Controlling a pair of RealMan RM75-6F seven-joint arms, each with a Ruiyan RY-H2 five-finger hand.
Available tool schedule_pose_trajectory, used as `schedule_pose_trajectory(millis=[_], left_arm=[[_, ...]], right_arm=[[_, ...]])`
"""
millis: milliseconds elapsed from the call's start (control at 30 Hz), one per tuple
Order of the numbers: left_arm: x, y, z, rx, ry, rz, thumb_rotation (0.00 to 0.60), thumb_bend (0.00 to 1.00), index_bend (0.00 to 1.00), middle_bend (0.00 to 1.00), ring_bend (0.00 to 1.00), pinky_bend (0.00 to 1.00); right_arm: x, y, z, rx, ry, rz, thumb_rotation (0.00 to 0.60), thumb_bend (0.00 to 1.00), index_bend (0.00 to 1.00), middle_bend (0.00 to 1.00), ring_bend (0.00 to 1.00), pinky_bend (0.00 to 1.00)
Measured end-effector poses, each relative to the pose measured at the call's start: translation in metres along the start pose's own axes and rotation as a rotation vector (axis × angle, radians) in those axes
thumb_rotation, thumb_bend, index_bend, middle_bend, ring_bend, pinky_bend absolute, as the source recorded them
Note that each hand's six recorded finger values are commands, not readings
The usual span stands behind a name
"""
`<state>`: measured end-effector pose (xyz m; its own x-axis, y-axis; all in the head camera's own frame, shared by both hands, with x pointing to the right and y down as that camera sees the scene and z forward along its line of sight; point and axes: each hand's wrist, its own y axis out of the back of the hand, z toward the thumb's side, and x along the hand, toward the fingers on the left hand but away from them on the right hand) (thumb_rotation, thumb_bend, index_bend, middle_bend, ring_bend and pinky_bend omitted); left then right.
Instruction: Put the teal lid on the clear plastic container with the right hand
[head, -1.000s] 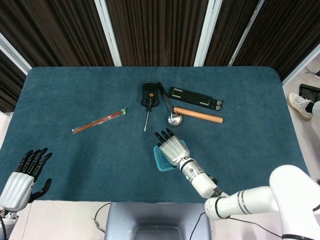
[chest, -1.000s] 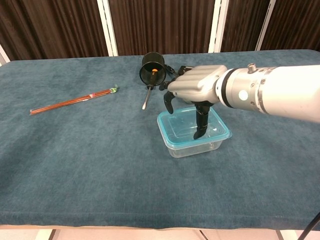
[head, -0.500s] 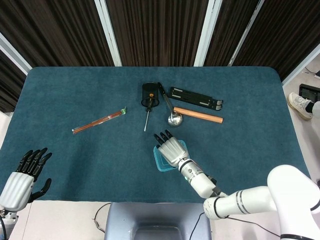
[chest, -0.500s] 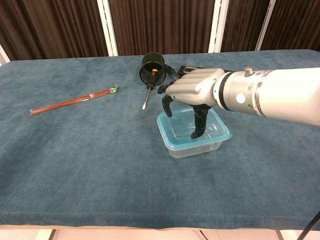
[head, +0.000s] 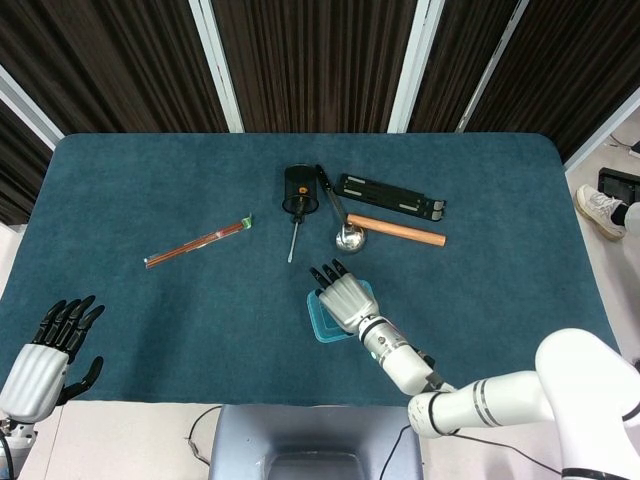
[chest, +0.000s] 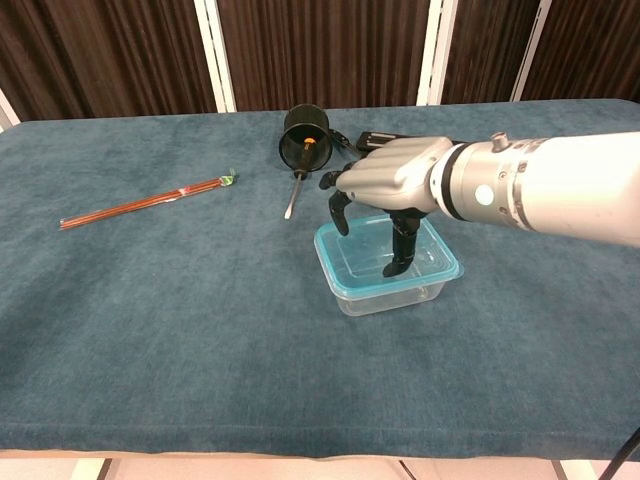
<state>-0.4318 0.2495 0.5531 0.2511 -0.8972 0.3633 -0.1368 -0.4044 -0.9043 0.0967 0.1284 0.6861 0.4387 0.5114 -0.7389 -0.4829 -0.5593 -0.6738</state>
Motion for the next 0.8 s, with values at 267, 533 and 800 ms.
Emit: schedule_pose_trajectory(millis=[267, 533, 800], left_arm=[[0.0004, 0.0002, -0.0004, 0.0, 0.001, 0.001, 0.6, 0.44, 0.0, 0.0, 0.0, 0.02], [0.0019, -0.0013, -0.0009, 0.006, 0.006, -0.003, 0.6, 0.44, 0.0, 0.0, 0.0, 0.02], [0.0033, -0.0018, -0.0013, 0.007, 0.01, -0.003, 0.6, 0.44, 0.0, 0.0, 0.0, 0.02]], right_arm=[[-0.001, 0.0013, 0.0001, -0.008, -0.004, 0.013, 0.6, 0.24, 0.47, 0.05, 0.03, 0.13], [-0.0028, 0.0038, -0.0023, 0.006, -0.01, 0.017, 0.6, 0.24, 0.47, 0.05, 0.03, 0.13], [-0.0056, 0.0051, -0.0001, 0.011, 0.002, 0.013, 0.6, 0.23, 0.51, 0.05, 0.03, 0.15]])
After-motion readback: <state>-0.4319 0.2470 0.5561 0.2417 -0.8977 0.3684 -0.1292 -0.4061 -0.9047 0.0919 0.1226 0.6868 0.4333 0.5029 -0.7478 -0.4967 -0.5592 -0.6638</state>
